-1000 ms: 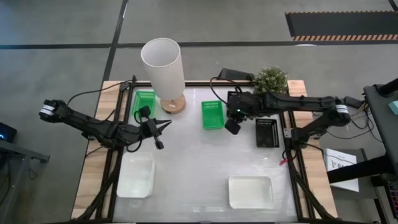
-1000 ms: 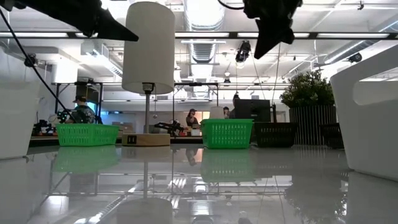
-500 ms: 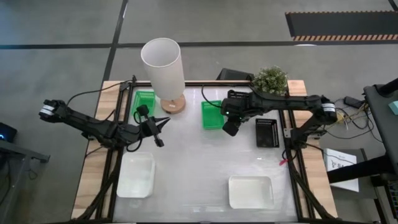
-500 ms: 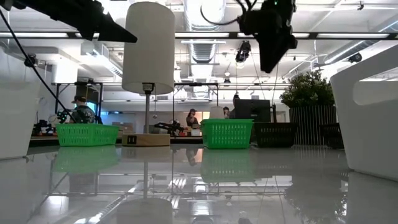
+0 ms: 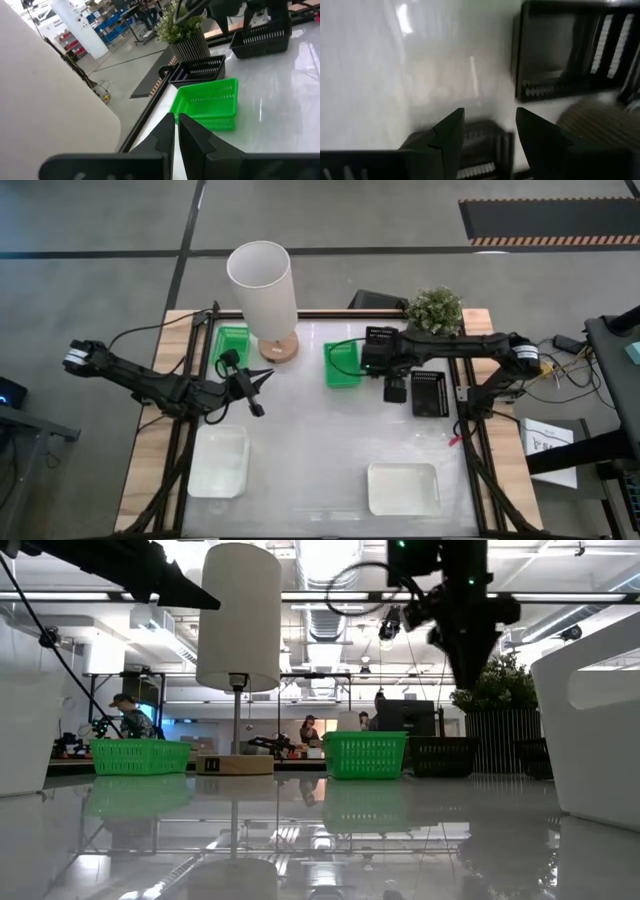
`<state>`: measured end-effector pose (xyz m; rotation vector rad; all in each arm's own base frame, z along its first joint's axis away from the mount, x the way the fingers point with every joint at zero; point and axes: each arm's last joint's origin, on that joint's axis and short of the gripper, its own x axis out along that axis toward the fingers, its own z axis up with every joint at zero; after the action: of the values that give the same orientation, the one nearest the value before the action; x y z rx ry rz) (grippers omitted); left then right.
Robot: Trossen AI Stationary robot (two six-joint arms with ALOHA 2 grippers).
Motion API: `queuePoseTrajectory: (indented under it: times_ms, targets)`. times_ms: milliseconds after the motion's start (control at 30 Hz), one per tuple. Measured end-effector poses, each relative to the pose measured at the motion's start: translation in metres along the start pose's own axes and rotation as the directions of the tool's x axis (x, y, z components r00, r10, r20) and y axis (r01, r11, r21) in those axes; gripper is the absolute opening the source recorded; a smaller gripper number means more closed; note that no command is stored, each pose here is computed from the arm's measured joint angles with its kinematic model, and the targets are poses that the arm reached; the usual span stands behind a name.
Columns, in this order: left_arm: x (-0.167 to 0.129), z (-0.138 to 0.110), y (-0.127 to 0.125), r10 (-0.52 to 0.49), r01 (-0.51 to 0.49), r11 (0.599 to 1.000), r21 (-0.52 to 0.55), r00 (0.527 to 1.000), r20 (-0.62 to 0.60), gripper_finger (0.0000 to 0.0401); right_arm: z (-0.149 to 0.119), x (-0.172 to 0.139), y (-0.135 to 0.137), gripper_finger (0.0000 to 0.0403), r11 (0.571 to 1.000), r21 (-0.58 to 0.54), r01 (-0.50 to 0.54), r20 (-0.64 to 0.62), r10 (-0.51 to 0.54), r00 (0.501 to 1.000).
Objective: Stack baskets by color
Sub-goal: Stack the black bin on top of the other black bin
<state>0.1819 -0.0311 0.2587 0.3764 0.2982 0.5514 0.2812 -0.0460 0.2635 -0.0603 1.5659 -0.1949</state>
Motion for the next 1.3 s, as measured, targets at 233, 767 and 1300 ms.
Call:
queuePoseTrajectory:
  times_ms: [233, 767, 1300]
  targets:
    - [0.003, -0.001, -0.004, -0.001, 0.001, 1.0, -0.017, 1.0, 0.0, 0.0006, -0.019, -0.005, 0.005, 0.0155, 0.962, 0.25, -0.115, 0.002, 0.118, 0.993]
    - [0.009, -0.003, -0.012, -0.008, 0.007, 1.0, -0.026, 1.0, -0.015, 0.0006, -0.056, 0.008, 0.028, 0.0182, 0.974, 0.197, -0.111, -0.072, 0.127, 0.989]
    - [0.009, -0.003, -0.011, -0.007, 0.006, 1.0, -0.026, 1.0, -0.014, 0.0006, -0.098, 0.024, 0.046, 0.0138, 0.967, 0.165, -0.194, -0.066, 0.207, 0.976]
